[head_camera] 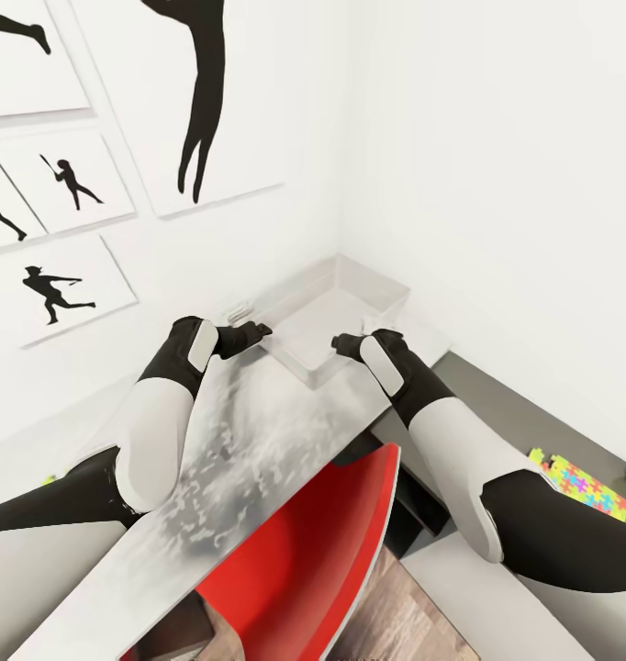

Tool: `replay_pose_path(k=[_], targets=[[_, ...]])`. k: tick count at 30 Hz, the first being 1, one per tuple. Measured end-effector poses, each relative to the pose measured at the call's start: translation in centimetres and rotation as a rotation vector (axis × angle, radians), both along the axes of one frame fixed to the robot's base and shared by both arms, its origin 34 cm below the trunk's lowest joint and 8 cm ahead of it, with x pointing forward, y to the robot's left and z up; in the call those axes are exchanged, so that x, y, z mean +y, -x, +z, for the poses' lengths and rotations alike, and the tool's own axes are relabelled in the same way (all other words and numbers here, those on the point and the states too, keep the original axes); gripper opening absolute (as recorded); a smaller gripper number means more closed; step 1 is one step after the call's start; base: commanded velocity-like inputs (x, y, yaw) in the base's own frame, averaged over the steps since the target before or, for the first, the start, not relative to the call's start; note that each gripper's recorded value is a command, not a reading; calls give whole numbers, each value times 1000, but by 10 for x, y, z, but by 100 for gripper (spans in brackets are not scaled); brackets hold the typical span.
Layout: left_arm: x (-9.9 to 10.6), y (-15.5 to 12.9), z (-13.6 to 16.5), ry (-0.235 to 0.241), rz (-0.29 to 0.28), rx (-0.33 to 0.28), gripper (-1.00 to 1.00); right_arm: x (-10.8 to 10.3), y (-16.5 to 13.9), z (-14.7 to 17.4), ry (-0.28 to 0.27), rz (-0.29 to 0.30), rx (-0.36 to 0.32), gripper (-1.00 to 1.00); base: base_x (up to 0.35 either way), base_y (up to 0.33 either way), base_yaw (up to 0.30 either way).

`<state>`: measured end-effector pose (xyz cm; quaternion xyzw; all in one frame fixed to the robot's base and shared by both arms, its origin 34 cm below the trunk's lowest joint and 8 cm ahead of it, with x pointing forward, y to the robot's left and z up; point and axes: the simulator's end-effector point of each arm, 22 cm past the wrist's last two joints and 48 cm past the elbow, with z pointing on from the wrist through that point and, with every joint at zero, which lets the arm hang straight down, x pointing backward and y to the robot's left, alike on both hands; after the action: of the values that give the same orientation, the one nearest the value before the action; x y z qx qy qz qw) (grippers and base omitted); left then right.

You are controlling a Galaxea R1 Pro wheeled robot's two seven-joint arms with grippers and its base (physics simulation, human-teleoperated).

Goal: Put all the toys in the child's room - the three board games (two on the bed and one on the table), the two jigsaw puzzles on the table, and the tennis ball on the table - inside the toy box on the table in the child's room.

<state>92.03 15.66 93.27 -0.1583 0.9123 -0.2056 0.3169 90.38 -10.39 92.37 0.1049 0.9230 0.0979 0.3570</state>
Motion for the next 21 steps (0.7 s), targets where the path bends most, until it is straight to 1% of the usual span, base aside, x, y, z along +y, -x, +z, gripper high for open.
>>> replay_pose_path(k=[18, 21], targets=[[-1, 2, -21, 2, -1, 26, 100, 3, 2, -19, 10, 12, 18, 100, 0, 0, 0], [-3, 1, -20, 11, -5, 23, 100, 3, 2, -19, 10, 13, 18, 100, 0, 0, 0]])
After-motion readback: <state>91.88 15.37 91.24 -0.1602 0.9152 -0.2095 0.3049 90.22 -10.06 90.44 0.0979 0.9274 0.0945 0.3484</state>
